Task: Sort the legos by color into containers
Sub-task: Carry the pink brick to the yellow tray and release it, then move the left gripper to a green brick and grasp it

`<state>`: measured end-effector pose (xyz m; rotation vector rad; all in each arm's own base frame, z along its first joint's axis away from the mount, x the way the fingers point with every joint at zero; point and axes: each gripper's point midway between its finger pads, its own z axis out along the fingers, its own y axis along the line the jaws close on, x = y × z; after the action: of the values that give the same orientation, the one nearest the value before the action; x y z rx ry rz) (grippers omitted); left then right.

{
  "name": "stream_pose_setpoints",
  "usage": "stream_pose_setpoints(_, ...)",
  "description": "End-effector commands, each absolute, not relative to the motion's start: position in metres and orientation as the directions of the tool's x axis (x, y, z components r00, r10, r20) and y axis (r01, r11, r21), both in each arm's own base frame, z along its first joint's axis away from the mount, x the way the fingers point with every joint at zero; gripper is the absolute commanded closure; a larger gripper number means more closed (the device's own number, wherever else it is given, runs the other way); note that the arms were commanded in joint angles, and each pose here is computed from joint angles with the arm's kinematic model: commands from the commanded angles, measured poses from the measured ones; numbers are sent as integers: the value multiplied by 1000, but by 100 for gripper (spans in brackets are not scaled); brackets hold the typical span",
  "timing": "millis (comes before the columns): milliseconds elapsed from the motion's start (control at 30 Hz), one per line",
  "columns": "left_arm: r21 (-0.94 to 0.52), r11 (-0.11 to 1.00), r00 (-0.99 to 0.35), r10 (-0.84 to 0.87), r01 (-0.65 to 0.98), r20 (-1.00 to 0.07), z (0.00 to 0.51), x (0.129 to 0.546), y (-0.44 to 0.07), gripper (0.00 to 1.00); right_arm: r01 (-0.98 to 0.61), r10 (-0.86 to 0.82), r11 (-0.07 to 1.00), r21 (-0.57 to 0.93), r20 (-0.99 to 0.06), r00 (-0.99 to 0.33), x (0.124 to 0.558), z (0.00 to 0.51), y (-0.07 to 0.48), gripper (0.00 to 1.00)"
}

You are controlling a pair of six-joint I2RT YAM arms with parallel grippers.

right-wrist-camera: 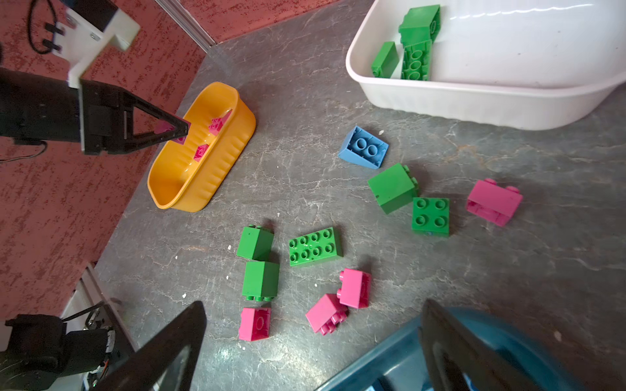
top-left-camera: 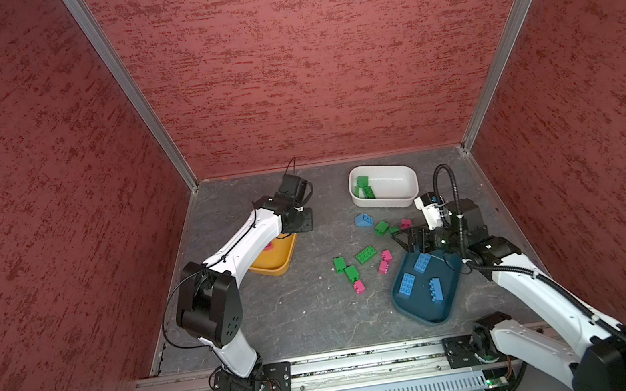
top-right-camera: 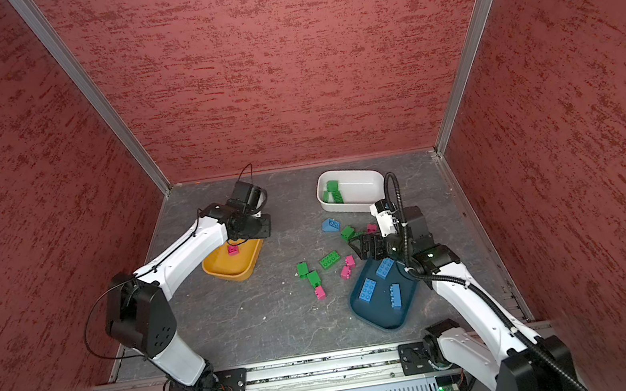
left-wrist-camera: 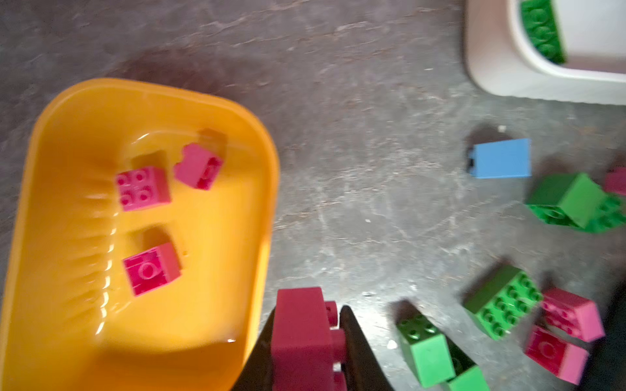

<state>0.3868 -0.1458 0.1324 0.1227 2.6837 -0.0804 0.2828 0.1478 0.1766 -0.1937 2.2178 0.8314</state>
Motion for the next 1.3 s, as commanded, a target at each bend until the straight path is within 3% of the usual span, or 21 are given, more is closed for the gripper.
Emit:
stream_pose_setpoints(0,11,996,-907,90,94,-411,118,391,-118,79,-398,123,752,526,-705,-698,285,182,153,1)
stream_pose_setpoints(333,82,997,-914,38,5,-405,86,427,-76,73,-389,125,756,526,-699,-704,285,181,152,1)
stream_pose_setpoints(467,76,997,-917,29,-2,-399,81,432,-75,56,-386,125,759,524,-700,-703,285,181,151,1)
stream_pose_setpoints(600,52,999,-909,19,-3,-416,96,429,-78,47,-380,122,766,519,-697,-706,284,179,150,1)
stream_pose_setpoints(733,-32,999,-901,15,32,-435,122,415,-99,40,-375,122,773,511,-700,-704,285,180,148,1)
stream_pose_setpoints(967,-205,974,-899,-8,91,-438,159,374,-148,37,-370,115,787,494,-707,-698,287,180,146,1)
stream_pose_setpoints(1267,-264,957,-919,9,123,-393,139,326,-228,36,-377,113,782,496,-709,-697,288,180,147,1)
